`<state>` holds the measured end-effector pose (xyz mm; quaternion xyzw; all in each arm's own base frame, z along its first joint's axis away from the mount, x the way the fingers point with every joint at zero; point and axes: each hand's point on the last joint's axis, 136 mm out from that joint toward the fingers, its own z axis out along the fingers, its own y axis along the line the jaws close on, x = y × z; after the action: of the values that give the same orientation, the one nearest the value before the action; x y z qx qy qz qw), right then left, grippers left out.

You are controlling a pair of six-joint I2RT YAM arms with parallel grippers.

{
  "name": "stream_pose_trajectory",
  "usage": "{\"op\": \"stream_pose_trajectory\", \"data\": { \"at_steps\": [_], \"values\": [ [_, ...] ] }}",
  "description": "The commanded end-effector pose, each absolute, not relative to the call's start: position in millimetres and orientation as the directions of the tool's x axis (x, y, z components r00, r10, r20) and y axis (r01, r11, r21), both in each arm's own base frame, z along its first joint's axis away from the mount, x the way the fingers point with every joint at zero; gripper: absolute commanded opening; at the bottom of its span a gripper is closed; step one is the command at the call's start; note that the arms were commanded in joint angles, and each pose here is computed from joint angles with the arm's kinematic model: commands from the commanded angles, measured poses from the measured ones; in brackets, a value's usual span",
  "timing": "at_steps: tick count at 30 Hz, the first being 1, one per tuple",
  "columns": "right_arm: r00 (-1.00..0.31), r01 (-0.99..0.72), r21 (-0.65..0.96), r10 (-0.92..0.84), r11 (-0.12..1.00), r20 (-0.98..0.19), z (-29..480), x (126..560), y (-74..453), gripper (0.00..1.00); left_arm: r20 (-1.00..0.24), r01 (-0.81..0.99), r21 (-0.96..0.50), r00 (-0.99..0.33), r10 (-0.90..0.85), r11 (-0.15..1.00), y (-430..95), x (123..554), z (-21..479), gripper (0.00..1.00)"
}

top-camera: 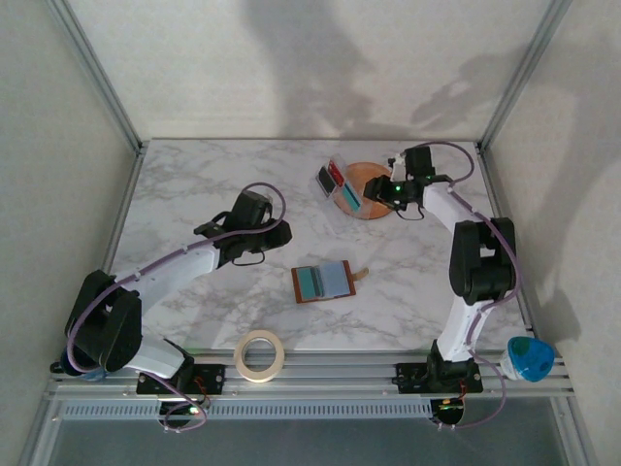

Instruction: Put the credit cards into the card holder

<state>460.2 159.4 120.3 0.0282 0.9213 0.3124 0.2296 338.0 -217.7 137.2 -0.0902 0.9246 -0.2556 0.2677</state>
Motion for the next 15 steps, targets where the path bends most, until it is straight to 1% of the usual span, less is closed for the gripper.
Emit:
{"op": "stream_pose_trajectory", "data": {
  "at_steps": [1, 5, 9, 11, 15],
  "values": [
    [-0.885, -0.176, 0.608, 0.146, 0.774, -0.442, 134.9, 466.3, 170.9, 0.39, -0.454, -0.019, -0.528, -0.839, -0.301, 0.849, -213.8, 335.3, 138.4, 0.35],
    [-0.9, -0.186, 0.606, 0.113, 0.773, -0.421, 123.3, 461.3, 179.7, 0.36, -0.44, -0.025, -0.541, -0.844, -0.308, 0.841, -210.9, 336.2, 136.0, 0.35],
    [-0.908, -0.184, 0.586, 0.091, 0.789, -0.409, 114.0, 461.9, 178.0, 0.3, -0.443, -0.027, -0.544, -0.84, -0.314, 0.839, -208.2, 335.1, 135.0, 0.35],
    [-0.911, -0.185, 0.573, 0.08, 0.798, -0.405, 110.9, 460.8, 177.3, 0.3, -0.439, -0.03, -0.538, -0.843, -0.311, 0.842, -206.6, 335.6, 132.3, 0.35],
    [-0.918, -0.194, 0.579, 0.062, 0.792, -0.393, 106.7, 460.0, 182.0, 0.24, -0.441, -0.037, -0.534, -0.84, -0.316, 0.845, -202.9, 334.4, 132.8, 0.35]
  ]
}}
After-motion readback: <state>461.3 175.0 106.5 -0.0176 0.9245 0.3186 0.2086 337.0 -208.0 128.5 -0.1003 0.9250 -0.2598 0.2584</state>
